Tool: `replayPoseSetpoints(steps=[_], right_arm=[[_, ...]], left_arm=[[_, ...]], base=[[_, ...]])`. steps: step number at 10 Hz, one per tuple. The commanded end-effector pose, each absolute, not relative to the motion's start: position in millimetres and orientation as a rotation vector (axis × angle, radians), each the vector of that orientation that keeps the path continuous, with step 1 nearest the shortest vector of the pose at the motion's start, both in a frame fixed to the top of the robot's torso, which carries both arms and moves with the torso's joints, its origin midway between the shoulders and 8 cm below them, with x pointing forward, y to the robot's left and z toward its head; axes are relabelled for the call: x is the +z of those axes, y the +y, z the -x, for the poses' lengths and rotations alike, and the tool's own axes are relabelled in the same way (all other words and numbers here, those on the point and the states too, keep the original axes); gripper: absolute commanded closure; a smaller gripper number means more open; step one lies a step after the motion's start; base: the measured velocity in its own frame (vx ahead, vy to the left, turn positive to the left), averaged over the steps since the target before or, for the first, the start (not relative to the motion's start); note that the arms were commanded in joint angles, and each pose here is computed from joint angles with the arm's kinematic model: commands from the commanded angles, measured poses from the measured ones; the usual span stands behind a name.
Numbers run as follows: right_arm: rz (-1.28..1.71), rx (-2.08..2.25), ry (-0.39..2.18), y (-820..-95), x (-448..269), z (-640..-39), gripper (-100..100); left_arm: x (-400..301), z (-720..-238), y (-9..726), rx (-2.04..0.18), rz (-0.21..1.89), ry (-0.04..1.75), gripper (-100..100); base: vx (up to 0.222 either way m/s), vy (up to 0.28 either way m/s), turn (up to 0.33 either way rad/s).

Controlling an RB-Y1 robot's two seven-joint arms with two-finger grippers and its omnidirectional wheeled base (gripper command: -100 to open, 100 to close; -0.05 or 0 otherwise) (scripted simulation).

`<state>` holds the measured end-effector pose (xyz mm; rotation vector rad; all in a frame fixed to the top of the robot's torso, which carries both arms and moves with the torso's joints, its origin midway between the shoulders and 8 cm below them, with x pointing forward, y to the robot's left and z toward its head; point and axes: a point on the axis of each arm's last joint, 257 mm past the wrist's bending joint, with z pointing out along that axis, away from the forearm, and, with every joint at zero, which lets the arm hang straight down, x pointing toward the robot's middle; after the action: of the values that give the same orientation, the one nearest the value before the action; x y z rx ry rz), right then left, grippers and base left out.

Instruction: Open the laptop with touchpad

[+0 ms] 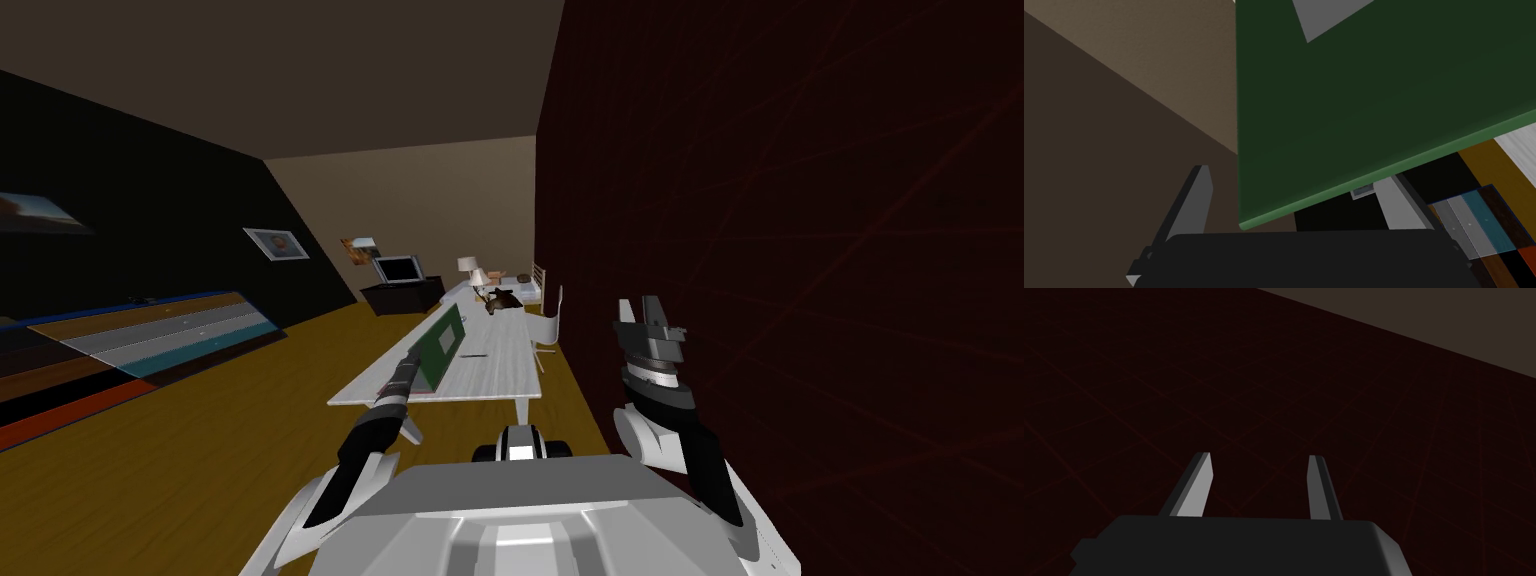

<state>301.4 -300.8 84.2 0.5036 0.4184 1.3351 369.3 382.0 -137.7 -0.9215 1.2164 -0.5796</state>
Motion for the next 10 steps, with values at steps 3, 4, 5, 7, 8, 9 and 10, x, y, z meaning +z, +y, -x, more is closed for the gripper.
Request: replayPoseSetpoints(steps=[3, 4, 5, 7, 8, 9, 10], right_arm=[[-0.504, 1.335, 0.419, -300.8, 84.2, -301.4, 0], [-0.503, 1.335, 0.419, -300.8, 84.2, -301.4, 0], [-0.504, 1.335, 0.419, -300.8, 84.2, -301.4, 0], [-0.504, 1.335, 0.418, -300.8, 84.2, -301.4, 0], [-0.504, 1.335, 0.418, -300.8, 84.2, -301.4, 0], [-0.504, 1.335, 0.419, -300.8, 84.2, -301.4, 0], [-0.504, 1.335, 0.418, -300.8, 84.2, -301.4, 0]], left_arm=[[-140.9, -362.2, 373.5, -0.675, 1.054, 1.181, 100], [-141.6, -360.4, 371.2, -0.7, 1.087, 1.17, 100], [-142.2, -358.7, 368.8, -0.725, 1.121, 1.16, 100], [-143.4, -355.3, 363.6, -0.774, 1.187, 1.138, 100], [-143.9, -353.6, 361.0, -0.799, 1.219, 1.126, 100], [-144.4, -351.9, 358.2, -0.823, 1.252, 1.115, 100], [-145.1, -352.5, 360.5, -0.803, 1.23, 1.126, 100]], base=[[0.011, 0.121, -0.023], [0.014, 0.129, -0.02], [0.007, 0.104, -0.007], [0.009, 0.107, -0.007], [0.011, 0.106, -0.013], [0.011, 0.102, -0.01], [0.004, 0.05, -0.004]])
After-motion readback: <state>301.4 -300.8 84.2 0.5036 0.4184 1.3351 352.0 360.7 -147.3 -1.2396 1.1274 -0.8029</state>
